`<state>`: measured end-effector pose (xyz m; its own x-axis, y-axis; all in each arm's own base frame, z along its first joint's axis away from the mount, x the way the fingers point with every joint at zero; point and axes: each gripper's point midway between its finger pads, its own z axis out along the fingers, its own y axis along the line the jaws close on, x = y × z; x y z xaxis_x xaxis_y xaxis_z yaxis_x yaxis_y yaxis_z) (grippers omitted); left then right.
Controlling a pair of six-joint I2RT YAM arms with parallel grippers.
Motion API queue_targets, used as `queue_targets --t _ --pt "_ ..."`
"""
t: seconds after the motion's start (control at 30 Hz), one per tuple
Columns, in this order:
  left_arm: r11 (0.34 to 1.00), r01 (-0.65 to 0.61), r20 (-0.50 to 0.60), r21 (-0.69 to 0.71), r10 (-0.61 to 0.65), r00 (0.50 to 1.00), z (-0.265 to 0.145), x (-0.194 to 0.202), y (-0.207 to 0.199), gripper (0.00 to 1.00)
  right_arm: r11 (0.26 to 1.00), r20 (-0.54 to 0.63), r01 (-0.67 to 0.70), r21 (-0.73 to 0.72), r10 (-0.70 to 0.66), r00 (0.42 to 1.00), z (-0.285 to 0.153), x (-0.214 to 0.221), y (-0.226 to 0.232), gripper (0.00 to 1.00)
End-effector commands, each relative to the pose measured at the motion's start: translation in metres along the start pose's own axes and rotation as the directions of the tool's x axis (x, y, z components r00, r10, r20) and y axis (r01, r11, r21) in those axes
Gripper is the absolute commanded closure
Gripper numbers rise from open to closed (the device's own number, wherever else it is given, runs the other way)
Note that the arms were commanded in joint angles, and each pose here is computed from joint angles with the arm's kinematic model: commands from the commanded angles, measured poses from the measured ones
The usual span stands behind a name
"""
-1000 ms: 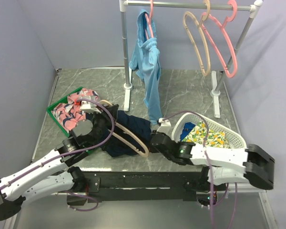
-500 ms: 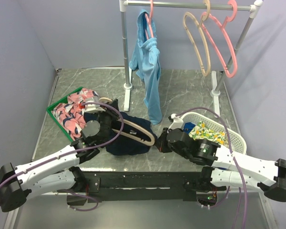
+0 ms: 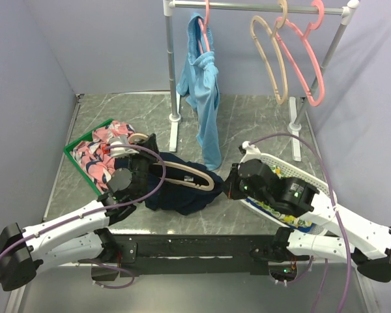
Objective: Place the shorts on the hanger
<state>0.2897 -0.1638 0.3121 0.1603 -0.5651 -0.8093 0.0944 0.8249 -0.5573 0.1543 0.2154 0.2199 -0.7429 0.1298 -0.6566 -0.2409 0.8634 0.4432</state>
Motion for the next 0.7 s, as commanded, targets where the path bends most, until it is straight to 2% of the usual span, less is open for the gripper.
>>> queue_targets --t 0.0,0.13,0.27,0.4,0.67 --pt "0.983 -0.136 0.044 -0.122 0.142 0.989 0.004 -0.011 0.032 0.99 0.996 -0.043 0.072 0.047 -0.070 0.997 -0.021 -0.012 -0.006 1.00" --pt "0.984 -0.132 0.046 -0.123 0.138 0.989 0.006 -0.007 0.031 0.99 0.996 -0.047 0.085 0.023 -0.084 0.995 -0.037 -0.031 0.011 1.00" --pt "0.984 -0.124 0.045 -0.128 0.131 0.990 0.008 -0.001 0.031 0.99 0.995 -0.100 0.095 0.004 -0.095 0.991 -0.044 -0.035 0.023 1.00" --pt "0.985 -0.122 0.052 -0.126 0.129 0.990 0.010 0.001 0.029 0.99 0.995 -0.192 0.093 -0.030 -0.097 0.977 -0.036 -0.026 0.039 1.00" --pt "0.991 -0.110 0.071 -0.076 0.115 0.991 0.016 -0.009 0.009 0.99 0.994 -0.234 0.106 0.039 -0.094 0.968 -0.004 -0.034 0.031 1.00"
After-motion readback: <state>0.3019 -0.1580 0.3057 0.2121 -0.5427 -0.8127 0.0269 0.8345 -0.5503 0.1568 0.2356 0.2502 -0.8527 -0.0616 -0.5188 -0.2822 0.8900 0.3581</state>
